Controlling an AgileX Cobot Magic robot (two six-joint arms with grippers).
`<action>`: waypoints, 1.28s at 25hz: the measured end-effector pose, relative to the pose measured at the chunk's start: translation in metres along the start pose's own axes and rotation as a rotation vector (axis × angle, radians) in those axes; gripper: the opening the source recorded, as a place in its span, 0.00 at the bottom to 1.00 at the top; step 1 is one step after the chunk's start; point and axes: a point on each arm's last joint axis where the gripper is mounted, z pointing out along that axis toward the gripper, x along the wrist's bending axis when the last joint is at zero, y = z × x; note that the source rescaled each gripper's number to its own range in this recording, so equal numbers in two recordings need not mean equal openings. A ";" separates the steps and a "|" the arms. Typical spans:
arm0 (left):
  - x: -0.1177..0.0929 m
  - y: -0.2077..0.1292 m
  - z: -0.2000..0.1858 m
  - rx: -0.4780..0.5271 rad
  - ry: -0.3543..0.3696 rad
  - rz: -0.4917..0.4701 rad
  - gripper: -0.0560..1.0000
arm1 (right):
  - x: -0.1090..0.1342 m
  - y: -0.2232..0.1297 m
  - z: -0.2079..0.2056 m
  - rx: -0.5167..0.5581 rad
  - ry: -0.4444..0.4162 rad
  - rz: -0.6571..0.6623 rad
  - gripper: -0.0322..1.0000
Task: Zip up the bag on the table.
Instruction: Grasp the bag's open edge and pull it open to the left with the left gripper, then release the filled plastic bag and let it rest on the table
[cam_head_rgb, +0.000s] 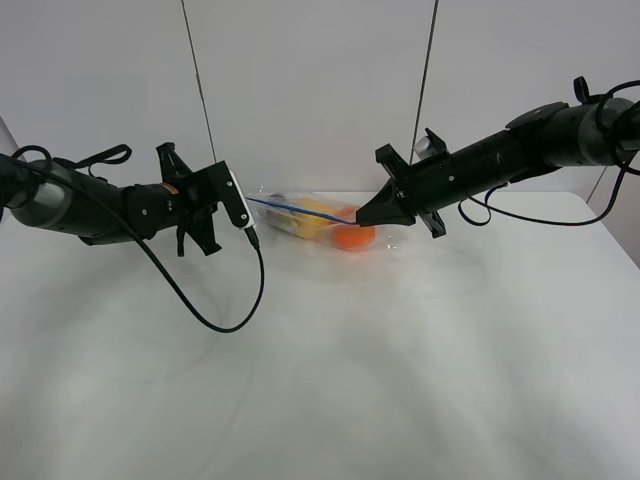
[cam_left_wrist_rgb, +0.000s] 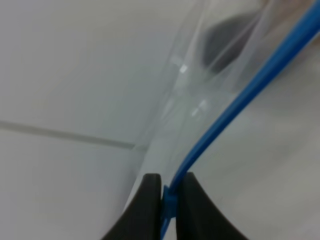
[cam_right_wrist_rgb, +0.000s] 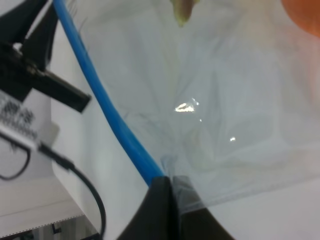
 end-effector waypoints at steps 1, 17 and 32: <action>0.004 -0.007 0.001 0.014 0.009 -0.007 0.05 | 0.000 0.000 0.000 0.001 -0.001 -0.001 0.03; 0.019 -0.034 0.002 0.066 0.053 -0.074 0.47 | 0.000 -0.002 0.001 0.024 -0.019 -0.020 0.03; 0.049 -0.100 -0.004 0.173 0.164 -0.648 1.00 | 0.000 -0.003 0.001 0.031 -0.021 -0.023 0.03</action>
